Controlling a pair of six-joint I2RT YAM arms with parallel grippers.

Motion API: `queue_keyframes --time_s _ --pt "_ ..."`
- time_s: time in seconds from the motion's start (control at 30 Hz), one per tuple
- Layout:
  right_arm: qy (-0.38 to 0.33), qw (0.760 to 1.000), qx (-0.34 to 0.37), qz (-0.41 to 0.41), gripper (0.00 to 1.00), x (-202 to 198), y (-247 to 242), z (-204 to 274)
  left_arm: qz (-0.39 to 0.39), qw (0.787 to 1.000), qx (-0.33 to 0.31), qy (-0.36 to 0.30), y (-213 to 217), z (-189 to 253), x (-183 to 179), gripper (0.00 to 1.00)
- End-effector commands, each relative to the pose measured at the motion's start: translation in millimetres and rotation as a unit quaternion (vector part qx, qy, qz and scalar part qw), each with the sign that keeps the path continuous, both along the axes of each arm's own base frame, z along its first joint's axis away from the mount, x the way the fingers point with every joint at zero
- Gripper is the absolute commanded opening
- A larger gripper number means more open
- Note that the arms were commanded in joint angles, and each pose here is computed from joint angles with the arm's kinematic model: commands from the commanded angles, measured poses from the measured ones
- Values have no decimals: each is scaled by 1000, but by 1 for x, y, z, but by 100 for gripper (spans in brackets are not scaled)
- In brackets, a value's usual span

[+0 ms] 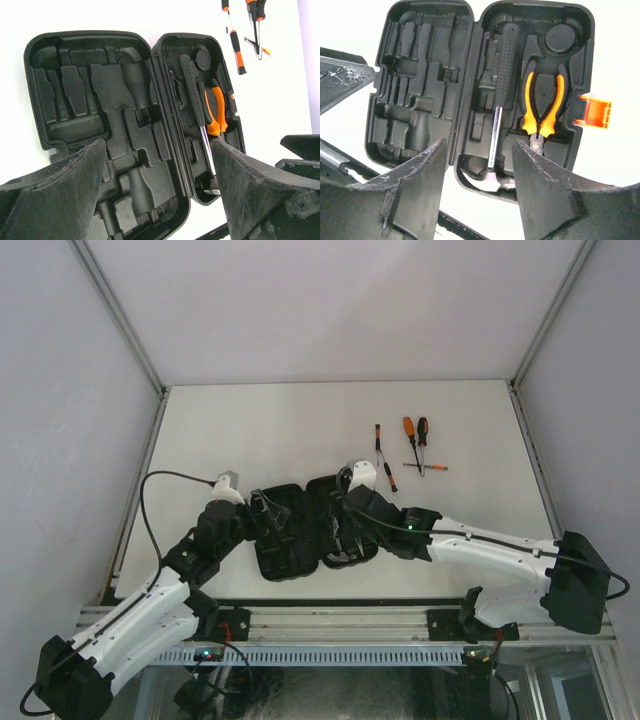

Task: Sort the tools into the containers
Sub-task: Place the hammer in the storage box.

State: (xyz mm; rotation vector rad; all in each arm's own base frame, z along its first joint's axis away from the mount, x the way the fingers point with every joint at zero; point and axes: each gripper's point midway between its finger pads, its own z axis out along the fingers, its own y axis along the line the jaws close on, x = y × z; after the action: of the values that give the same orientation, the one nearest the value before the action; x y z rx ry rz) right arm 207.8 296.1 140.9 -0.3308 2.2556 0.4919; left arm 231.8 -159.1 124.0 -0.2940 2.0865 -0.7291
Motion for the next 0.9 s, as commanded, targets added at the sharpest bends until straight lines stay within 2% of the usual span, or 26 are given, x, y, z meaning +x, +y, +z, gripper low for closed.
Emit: queue_keyframes --time_s 0.0,0.2,0.4,0.63,0.73,0.87 --pt "-44 998 37 -15 54 9 3 18 3 1000 -16 -10 -2 5 3 89" --pt "-35 998 32 -46 54 9 -12 18 -1 1000 -13 -16 -2 8 3 89" --pt "33 995 54 -72 51 7 -35 0 -18 1000 -5 -17 -11 17 7 87" --pt "70 993 62 -73 49 0 -52 -18 -46 999 5 -13 -37 26 17 86" --pt "79 993 73 -49 47 -4 -49 -22 -60 998 10 -4 -51 26 23 85" --pt "89 990 105 25 45 -12 -23 -18 -74 997 14 5 -64 25 29 82"
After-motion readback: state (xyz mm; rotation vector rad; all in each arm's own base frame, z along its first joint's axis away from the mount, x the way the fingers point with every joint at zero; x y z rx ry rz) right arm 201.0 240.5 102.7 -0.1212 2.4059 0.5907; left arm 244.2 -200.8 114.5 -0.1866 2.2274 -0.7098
